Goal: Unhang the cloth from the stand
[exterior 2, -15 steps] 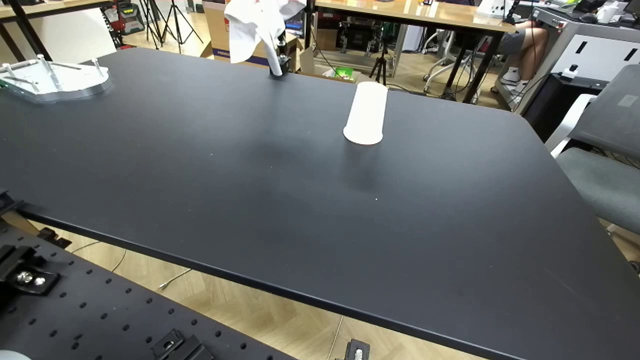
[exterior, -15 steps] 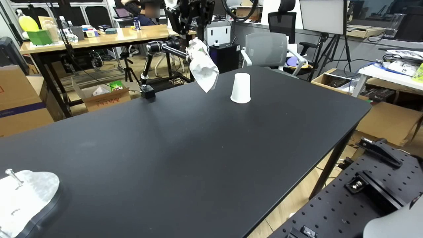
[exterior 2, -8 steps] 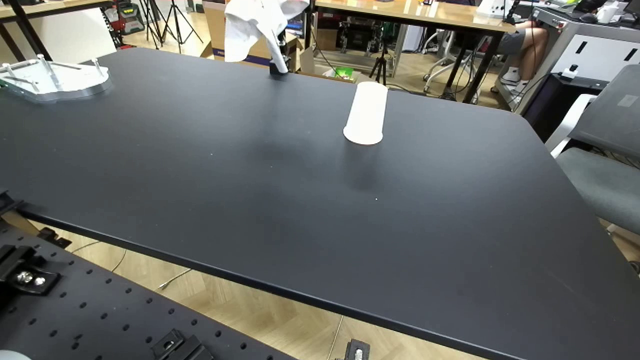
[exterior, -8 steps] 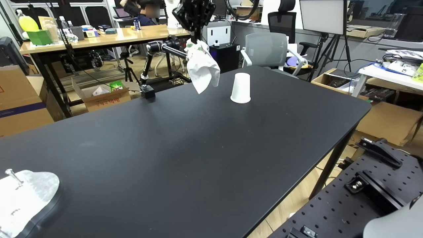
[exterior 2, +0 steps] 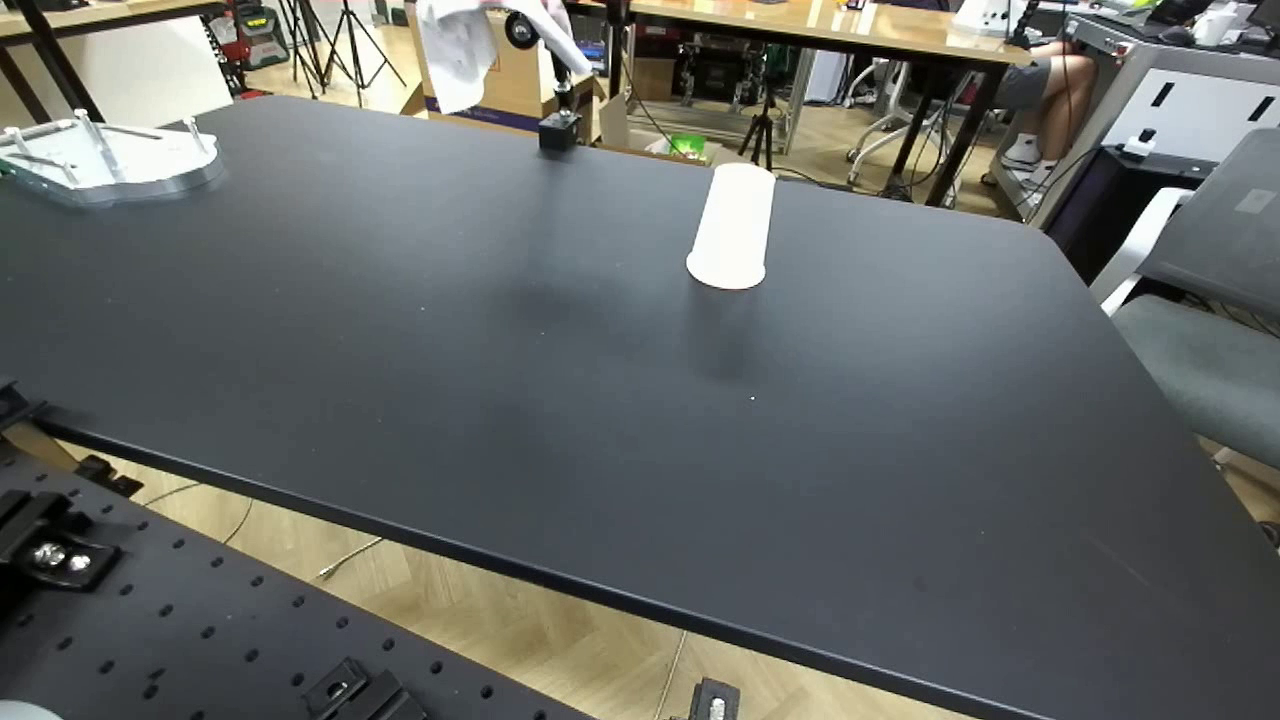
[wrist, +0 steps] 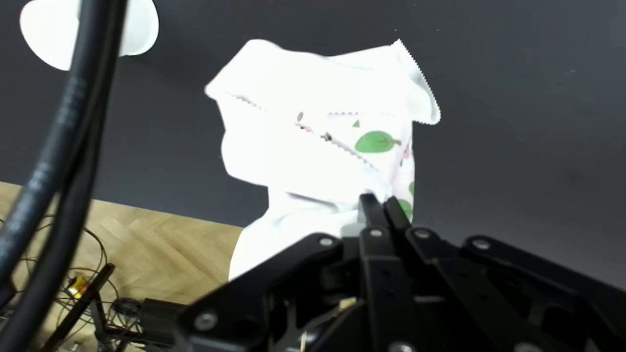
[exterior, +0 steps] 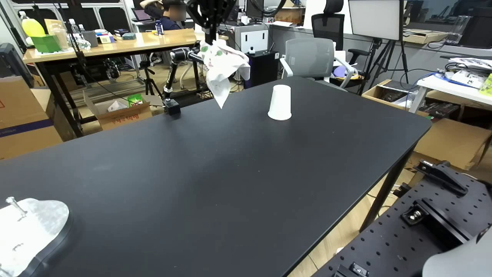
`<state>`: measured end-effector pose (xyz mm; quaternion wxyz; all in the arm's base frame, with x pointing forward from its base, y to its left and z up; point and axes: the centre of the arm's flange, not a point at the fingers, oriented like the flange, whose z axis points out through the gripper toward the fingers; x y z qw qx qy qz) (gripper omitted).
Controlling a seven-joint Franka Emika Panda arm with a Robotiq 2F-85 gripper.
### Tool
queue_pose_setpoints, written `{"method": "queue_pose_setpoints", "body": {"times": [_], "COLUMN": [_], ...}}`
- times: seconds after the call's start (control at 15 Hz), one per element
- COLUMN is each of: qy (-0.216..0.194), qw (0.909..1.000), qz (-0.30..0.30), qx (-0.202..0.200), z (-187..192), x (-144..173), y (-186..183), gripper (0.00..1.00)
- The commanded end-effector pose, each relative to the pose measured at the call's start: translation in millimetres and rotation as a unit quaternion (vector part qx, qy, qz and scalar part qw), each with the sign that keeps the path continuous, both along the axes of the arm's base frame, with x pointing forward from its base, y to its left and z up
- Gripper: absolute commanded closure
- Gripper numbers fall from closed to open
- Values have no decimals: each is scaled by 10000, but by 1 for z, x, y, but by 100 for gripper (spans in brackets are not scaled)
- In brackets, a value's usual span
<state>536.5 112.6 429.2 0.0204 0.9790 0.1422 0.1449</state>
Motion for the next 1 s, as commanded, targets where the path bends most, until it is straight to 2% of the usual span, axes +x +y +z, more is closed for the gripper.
{"method": "queue_pose_setpoints", "body": {"times": [0.0,0.2,0.4,0.53,0.73,0.93], "qy": [111,253,187,-4,-252,-440], "qw": [9988,9966,9970,9946,9848,9741], "qz": [479,782,552,267,-8,-336], "qx": [67,-100,-518,-998,-1719,-2194], "z": [14,7,-10,-25,-48,-73], "x": [-28,-41,-45,-47,-54,-62], "y": [36,63,75,72,60,44], "gripper": [99,99,99,99,99,99]}}
